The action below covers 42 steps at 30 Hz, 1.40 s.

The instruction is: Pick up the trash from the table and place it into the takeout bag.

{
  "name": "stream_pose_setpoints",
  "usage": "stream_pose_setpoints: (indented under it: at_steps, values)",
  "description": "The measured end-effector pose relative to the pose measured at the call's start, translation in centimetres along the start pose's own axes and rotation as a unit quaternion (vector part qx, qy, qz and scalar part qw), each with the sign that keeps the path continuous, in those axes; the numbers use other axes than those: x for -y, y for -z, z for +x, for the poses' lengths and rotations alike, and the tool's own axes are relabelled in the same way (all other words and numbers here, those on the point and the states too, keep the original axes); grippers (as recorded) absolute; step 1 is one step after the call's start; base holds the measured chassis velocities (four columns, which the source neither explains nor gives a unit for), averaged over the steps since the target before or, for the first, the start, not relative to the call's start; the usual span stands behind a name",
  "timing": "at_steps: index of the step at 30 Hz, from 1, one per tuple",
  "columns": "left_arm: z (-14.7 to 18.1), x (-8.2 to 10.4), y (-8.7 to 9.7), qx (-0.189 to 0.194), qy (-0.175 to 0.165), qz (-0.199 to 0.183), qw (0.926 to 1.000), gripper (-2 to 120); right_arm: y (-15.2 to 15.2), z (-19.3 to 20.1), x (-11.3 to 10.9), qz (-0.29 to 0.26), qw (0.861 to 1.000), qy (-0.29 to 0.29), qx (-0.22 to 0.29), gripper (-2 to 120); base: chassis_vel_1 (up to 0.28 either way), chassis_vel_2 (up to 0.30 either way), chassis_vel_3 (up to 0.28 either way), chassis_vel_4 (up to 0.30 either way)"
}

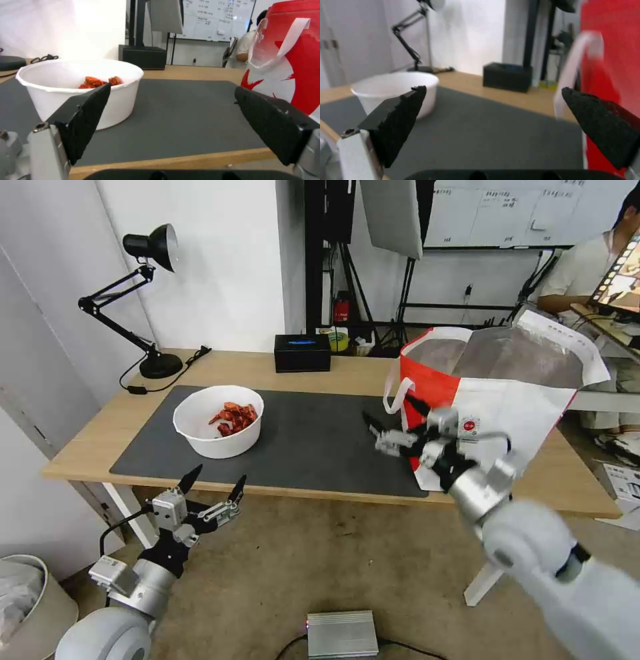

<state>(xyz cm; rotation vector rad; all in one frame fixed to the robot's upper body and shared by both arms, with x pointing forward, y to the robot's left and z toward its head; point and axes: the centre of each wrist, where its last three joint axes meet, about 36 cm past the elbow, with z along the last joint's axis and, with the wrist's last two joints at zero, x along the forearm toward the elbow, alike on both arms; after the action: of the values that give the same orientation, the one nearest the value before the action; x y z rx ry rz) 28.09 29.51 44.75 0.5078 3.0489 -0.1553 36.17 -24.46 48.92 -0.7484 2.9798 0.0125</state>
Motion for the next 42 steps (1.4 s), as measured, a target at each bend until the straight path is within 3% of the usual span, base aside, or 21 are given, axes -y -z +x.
stream_pose_setpoints:
  at_steps: [4,14,42]
  values:
    - [0.0,0.1,-0.1,0.000,-0.003,0.001,1.0000,100,-3.5,2.1,-2.1,-0.004,0.999,-0.030,-0.020,100,0.000,0.000,0.000,0.000]
    - [-0.2,0.2,-0.3,-0.001,-0.005,0.002,1.0000,100,-6.3,3.4,-3.5,0.012,0.997,-0.058,-0.049,100,0.000,0.000,0.000,0.000]
    - [-0.5,-0.2,-0.8,-0.003,-0.003,0.004,1.0000,100,-7.9,3.5,-4.3,-0.003,0.994,-0.082,-0.074,100,0.000,0.000,0.000,0.000]
